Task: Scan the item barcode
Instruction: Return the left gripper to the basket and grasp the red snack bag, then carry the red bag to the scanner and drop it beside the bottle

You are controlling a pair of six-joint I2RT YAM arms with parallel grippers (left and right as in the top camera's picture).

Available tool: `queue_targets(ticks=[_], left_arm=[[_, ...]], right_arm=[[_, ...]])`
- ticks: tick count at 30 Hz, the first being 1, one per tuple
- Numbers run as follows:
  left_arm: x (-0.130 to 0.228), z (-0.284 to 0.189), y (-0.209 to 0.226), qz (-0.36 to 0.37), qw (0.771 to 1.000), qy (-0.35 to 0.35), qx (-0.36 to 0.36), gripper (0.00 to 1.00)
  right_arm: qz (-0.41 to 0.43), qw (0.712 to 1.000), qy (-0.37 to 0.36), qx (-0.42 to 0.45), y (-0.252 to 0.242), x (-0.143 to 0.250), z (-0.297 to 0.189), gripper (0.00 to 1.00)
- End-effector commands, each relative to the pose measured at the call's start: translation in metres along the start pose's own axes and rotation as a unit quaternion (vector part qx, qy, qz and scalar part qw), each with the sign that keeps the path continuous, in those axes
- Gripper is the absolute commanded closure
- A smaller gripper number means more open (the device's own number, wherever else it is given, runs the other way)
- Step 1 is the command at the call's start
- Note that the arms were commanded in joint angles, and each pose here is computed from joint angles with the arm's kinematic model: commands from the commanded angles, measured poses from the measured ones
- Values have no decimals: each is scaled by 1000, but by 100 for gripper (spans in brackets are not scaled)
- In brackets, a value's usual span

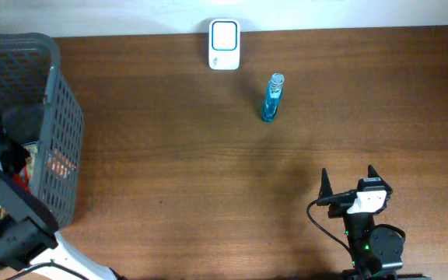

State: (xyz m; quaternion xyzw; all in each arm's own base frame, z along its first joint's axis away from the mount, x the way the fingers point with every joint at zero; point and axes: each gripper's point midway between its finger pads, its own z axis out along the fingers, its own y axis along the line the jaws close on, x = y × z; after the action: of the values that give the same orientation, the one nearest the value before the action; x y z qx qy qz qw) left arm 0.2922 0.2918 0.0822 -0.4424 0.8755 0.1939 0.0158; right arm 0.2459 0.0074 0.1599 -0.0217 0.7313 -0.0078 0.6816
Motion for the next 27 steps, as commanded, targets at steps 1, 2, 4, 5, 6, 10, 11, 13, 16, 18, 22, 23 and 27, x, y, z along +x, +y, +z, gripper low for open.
queue_targets(ticks=[1, 2, 4, 5, 6, 10, 11, 13, 16, 18, 22, 23, 27], left_arm=[[-21, -39, -7, -20, 997, -28, 65, 78], [-25, -49, -8, -23, 996, -36, 78, 80], [-36, -79, -11, -31, 991, -60, 118, 85], [-42, -99, -11, -36, 987, -76, 141, 93], [-46, -115, -10, -38, 983, -89, 157, 97], [-55, -191, -6, -47, 957, -158, 239, 98], [-55, -218, -4, -47, 945, -183, 269, 97], [-52, -265, -1, -44, 918, -225, 322, 97], [-36, -338, -1, -20, 865, -286, 412, 96], [-11, -389, -10, 2, 820, -310, 480, 95], [47, -447, -72, 84, 771, -300, 555, 94], [57, -453, -85, 103, 765, -295, 563, 94], [104, -450, -172, 188, 767, -254, 558, 94]], right_arm=[[-3, 1000, 3, 2, -1, 4, 0, 2], [-3, 1000, 3, 2, -1, 4, 0, 2], [-3, 1000, 3, 2, -1, 4, 0, 2], [-3, 1000, 3, 2, -1, 4, 0, 2], [-3, 1000, 3, 2, -1, 4, 0, 2], [-3, 1000, 3, 2, -1, 4, 0, 2], [-3, 1000, 3, 2, -1, 4, 0, 2], [-3, 1000, 3, 2, -1, 4, 0, 2], [-3, 1000, 3, 2, -1, 4, 0, 2], [-3, 1000, 3, 2, -1, 4, 0, 2], [-3, 1000, 3, 2, -1, 4, 0, 2], [-3, 1000, 3, 2, -1, 4, 0, 2], [-3, 1000, 3, 2, -1, 4, 0, 2]])
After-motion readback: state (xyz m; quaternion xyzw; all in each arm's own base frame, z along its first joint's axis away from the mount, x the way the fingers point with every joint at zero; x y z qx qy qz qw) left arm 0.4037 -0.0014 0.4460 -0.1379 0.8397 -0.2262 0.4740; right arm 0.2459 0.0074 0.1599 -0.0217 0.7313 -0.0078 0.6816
